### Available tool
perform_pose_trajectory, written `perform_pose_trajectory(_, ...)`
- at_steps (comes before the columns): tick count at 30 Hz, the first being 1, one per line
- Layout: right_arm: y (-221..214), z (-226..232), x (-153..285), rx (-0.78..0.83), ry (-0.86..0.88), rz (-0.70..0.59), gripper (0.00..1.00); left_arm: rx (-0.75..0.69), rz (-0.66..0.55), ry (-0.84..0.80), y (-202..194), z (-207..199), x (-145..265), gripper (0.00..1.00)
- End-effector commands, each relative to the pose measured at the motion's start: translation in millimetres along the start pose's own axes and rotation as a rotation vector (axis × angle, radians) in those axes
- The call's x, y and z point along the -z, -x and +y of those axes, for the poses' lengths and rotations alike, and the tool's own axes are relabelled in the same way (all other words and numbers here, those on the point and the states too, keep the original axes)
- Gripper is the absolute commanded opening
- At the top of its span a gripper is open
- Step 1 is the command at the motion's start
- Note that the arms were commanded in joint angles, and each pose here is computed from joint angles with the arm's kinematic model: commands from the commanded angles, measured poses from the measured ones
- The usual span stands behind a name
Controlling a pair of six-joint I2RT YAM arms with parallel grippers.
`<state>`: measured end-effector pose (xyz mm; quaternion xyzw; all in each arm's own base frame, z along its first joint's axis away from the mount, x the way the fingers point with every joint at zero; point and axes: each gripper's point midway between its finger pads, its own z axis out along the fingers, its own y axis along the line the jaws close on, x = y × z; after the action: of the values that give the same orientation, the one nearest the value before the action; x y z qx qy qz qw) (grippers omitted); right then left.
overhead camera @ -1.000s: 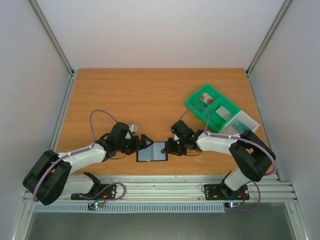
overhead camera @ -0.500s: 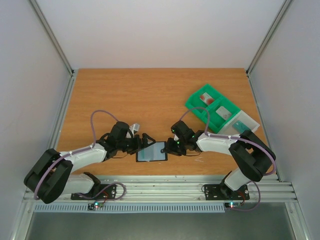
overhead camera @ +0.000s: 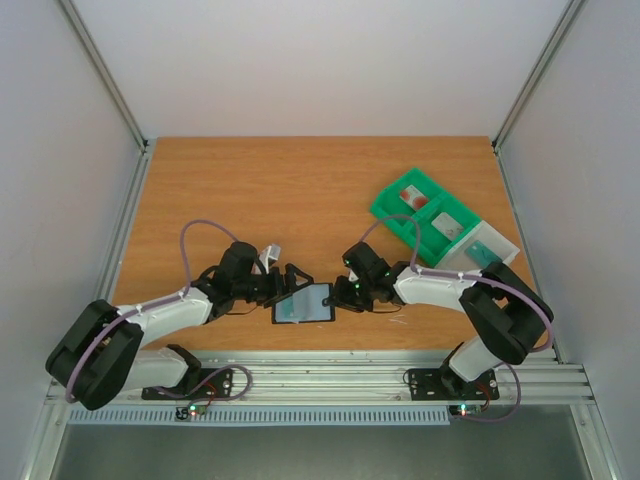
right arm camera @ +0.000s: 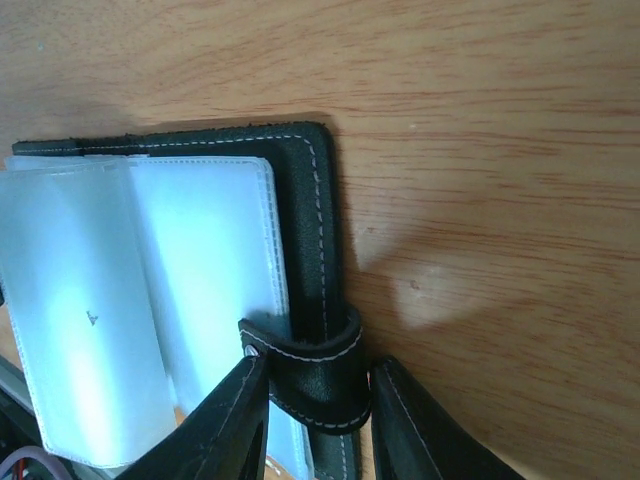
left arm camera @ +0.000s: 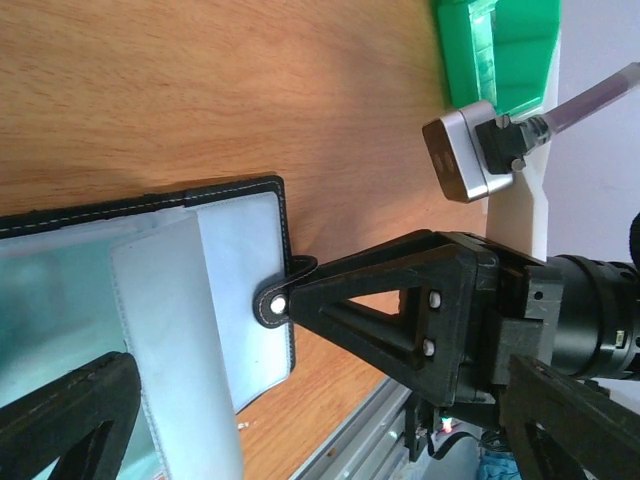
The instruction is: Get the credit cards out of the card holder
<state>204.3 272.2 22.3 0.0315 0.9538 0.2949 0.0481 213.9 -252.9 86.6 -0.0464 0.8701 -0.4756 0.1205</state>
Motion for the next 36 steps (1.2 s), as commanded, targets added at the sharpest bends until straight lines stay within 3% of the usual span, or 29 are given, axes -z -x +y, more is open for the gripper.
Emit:
perform_pose_trajectory(1,-5,-10,6,-0.004,-0.052,-0.011,0.31,-0.029,-0.015,-0.088,5,-28,1,0.98)
perform_pose_trajectory(15,11,-12,55,0.031,-0.124,-0.169,0.35,-0.089,0.030,-0.154,-6,-60,-20,0.97)
perform_pose_trajectory(26,16,-4,65,0.040,-0.105,-0.202,0.36,-0.110,0.083,-0.193,-16,-55,-31,0.94)
perform_pose_trajectory(36,12,10,61,0.062,-0.039,-0.176,0.38,-0.170,-0.061,0.121,3,-15,13,0.98)
